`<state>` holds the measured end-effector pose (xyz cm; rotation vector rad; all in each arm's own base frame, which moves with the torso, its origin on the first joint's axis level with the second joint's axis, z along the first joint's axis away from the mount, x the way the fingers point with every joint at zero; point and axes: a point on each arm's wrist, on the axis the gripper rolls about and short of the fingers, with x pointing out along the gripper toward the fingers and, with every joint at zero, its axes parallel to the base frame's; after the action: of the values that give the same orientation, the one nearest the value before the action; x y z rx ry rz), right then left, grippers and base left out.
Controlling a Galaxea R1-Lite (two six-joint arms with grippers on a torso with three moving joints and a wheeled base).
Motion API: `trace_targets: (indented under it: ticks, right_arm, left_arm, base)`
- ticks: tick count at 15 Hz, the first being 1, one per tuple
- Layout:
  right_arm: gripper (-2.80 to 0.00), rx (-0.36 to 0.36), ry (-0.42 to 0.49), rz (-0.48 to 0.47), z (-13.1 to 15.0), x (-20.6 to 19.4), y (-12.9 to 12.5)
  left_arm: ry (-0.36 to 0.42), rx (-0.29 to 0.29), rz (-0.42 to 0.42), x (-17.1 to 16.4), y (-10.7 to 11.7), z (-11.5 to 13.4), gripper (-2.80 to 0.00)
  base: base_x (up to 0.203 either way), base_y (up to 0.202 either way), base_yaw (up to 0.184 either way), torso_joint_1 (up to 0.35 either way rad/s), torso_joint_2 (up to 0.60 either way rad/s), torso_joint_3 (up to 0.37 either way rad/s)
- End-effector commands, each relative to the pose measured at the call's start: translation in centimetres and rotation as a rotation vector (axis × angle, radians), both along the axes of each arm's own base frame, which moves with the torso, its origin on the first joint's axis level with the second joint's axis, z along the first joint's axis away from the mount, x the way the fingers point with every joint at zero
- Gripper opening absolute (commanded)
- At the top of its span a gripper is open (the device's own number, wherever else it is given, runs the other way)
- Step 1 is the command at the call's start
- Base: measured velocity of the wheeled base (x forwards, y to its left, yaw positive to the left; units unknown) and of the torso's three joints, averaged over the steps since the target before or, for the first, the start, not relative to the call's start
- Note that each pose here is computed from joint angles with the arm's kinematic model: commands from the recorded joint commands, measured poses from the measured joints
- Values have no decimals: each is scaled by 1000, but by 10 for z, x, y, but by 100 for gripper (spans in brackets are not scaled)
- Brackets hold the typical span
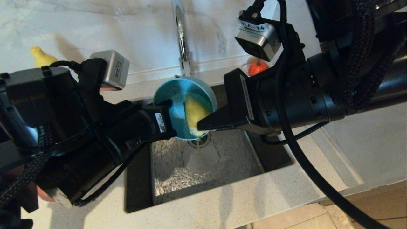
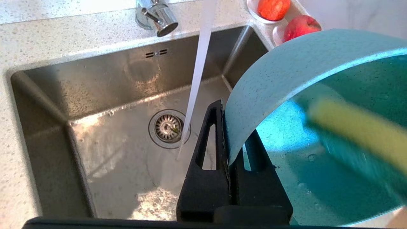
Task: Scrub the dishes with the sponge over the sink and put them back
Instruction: Wipe the bowl
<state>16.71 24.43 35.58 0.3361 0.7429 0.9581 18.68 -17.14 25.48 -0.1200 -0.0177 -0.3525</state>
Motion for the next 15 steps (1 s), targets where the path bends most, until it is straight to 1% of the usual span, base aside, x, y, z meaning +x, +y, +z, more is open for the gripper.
trace_targets:
  ticks: [1, 3, 7, 10, 13, 15]
  right_arm:
    - [-280, 14, -12, -19, 2, 6, -2]
    - [-280, 45, -36, -38, 6, 13, -2]
    - [-280, 50, -43, -83, 3, 29, -4]
    - [-280, 65, -56, -81, 7, 29, -4]
    - [-280, 63, -76, -66, 9, 26, -5]
    - [-280, 66, -76, -54, 10, 23, -4]
  left_arm:
    - [-13, -13, 0, -7, 7, 4, -280]
    - [-2, 3, -3, -8, 8, -2, -280]
    - [27, 53, -61, -13, 11, -17, -280]
    - [36, 72, -92, -14, 10, -22, -280]
    - [54, 86, -94, -11, 8, -27, -280]
    - [57, 85, -91, -7, 4, -28, -280]
  base:
    - [0, 0, 0, 0, 0, 0]
    - [0, 0, 0, 0, 0, 0]
    - [0, 0, 0, 0, 0, 0]
    - [0, 0, 0, 0, 0, 0]
    - [0, 0, 0, 0, 0, 0]
    - [0, 0, 0, 0, 0, 0]
